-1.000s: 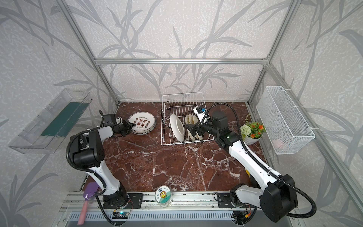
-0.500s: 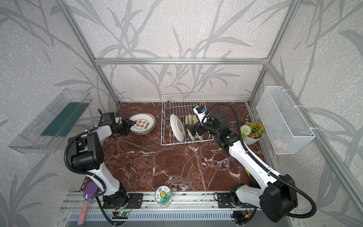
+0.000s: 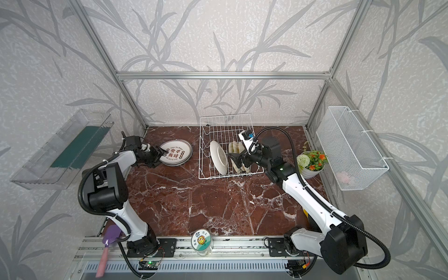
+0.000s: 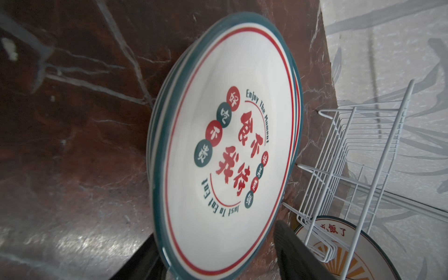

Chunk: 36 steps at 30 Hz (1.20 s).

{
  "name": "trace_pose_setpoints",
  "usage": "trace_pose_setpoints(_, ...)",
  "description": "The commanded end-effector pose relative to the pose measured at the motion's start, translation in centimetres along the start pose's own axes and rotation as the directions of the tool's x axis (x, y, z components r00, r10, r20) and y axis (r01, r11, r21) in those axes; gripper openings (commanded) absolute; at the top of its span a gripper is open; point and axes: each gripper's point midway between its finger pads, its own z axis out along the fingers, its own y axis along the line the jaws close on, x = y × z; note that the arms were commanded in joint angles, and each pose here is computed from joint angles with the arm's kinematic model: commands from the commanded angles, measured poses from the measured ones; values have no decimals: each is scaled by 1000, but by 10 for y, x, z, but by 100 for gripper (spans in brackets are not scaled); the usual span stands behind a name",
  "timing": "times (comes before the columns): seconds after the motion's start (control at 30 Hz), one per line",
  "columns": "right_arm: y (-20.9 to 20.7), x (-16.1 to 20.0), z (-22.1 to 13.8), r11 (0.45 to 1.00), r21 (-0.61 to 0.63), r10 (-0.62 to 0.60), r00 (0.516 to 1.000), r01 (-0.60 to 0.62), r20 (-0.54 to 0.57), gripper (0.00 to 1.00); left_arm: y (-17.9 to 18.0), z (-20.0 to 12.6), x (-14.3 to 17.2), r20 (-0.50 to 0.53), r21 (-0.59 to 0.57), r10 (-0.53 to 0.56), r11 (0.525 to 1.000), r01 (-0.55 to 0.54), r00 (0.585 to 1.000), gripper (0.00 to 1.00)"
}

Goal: Unload the plates from the dish rack
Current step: Place the plate among the plates, then pick up a plate from the dish rack.

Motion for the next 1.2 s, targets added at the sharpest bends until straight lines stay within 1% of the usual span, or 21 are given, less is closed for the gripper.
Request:
trace_pose_setpoints(0.0,5,-17,-4,1000,-10,-19,999,19,39,99,-4,-18,0,0,-40,50,998,-50,999,69)
trace_pose_setpoints(0.17,5,-17,-2,1000,-14,-15,999,16,38,99,-1,-18,2,-15,-58,55,997,-56,998,69)
trace_pose_setpoints(0.37,4,-16,0,1000,-15,-15,999,16,36,99,-1,-29,3,-11,-92,85,992,-86,996,69)
trace_pose_setpoints(0.5,5,-14,2,1000,-25,-7,999,8,33,99,-15,-35,3,1,-45,101,994,-101,995,69)
trace_pose_setpoints(0.63,5,-12,4,1000,-25,6,1000,-5,30,99,-47,-51,3,50,30,177,983,-179,983,69)
trace_pose_setpoints(0.73,5,-12,5,1000,-24,8,1000,-7,27,99,-77,-69,6,91,82,244,964,-251,966,69)
trace_pose_setpoints(0.8,4,-13,3,1000,-16,5,1000,-5,23,99,-98,-81,9,119,115,286,947,-300,951,72)
trace_pose_setpoints(0.9,2,-13,1,1000,3,9,1000,-9,16,99,-130,-98,21,144,161,355,913,-376,924,76)
trace_pose_setpoints(1.03,-2,-13,-2,999,33,20,1000,-20,14,99,-171,-114,43,184,187,447,858,-478,875,84)
trace_pose_setpoints(1.07,-3,-13,-2,999,39,23,1000,-24,13,99,-183,-116,53,189,209,466,841,-499,864,87)
trace_pose_setpoints(1.17,-7,-14,-4,997,64,36,999,-37,17,99,-206,-119,74,171,273,480,816,-509,861,88)
